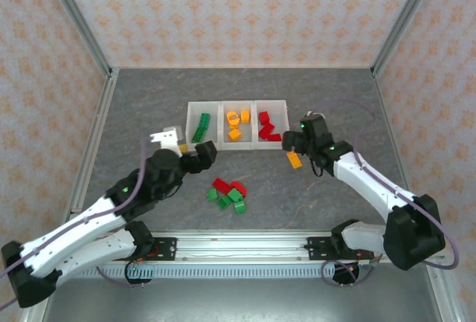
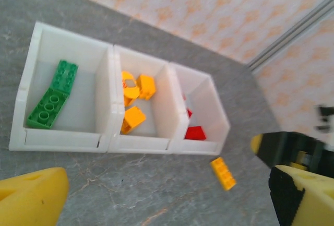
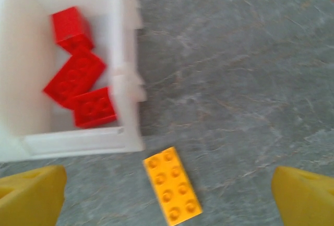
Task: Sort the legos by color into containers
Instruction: Pick up the lego from the center of the table.
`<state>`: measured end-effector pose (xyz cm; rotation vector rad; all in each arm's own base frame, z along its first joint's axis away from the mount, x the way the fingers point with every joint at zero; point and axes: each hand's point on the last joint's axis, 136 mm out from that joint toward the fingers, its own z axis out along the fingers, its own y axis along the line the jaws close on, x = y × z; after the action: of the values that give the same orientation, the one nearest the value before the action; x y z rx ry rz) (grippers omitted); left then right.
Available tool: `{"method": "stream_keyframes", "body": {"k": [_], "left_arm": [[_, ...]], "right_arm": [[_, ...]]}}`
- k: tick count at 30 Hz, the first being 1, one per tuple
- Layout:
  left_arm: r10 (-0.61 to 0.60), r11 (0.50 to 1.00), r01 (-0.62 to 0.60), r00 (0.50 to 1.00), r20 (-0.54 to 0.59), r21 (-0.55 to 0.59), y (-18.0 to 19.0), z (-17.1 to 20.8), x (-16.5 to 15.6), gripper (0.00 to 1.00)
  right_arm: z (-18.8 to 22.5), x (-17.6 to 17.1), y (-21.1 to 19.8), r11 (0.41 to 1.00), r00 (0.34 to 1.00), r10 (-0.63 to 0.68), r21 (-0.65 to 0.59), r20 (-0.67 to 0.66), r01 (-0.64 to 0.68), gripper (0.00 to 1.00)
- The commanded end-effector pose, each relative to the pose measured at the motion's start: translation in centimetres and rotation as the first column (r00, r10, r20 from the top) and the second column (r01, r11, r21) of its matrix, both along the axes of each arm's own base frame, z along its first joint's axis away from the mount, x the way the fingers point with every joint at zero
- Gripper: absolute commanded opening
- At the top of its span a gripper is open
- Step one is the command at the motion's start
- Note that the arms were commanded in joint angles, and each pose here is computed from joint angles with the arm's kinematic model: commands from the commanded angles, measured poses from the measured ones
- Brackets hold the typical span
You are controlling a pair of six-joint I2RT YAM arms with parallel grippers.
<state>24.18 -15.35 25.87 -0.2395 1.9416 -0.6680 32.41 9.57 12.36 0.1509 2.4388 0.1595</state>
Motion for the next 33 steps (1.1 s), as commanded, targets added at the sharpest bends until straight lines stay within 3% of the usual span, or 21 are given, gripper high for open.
{"method": "stream_keyframes", "body": {"k": [1, 6, 13, 22, 27, 33], "left_arm": [[-0.019, 0.996, 0.024, 0.998, -0.055, 0.091, 2.2, -2.0, -2.3, 0.99], [0.055, 0.994, -0.053, 0.998, -0.021, 0.093, 5.7, -1.8, -4.0, 0.99], [0.085, 0.994, -0.089, 0.994, 0.076, 0.057, 7.1, 0.0, -4.4, 0.99], [0.084, 0.993, -0.089, 0.994, 0.068, 0.073, 7.0, -0.2, -4.3, 0.99], [0.088, 0.993, -0.093, 0.994, 0.066, 0.078, 7.0, -0.4, -4.2, 0.99], [0.095, 0.991, -0.101, 0.993, 0.065, 0.085, 7.0, -0.5, -4.0, 0.99]], "right_arm": [[-2.0, -0.7, 1.3, 0.994, 0.989, 0.104, 0.047, -0.105, -0.099, 1.0], [-5.5, -1.6, 2.7, 0.984, 0.962, 0.168, 0.101, -0.214, -0.149, 1.0], [-8.8, -2.1, 2.9, 0.984, 0.934, 0.17, 0.101, -0.316, -0.145, 0.98], [-10.9, -3.5, 4.6, 0.97, 0.886, 0.237, 0.141, -0.398, -0.196, 0.74], [-11.6, -4.0, 4.6, 0.976, 0.879, 0.213, 0.045, -0.428, -0.214, 0.62], [-11.5, -2.7, 3.0, 0.972, 0.897, 0.133, -0.123, -0.421, -0.202, 0.55]]}}
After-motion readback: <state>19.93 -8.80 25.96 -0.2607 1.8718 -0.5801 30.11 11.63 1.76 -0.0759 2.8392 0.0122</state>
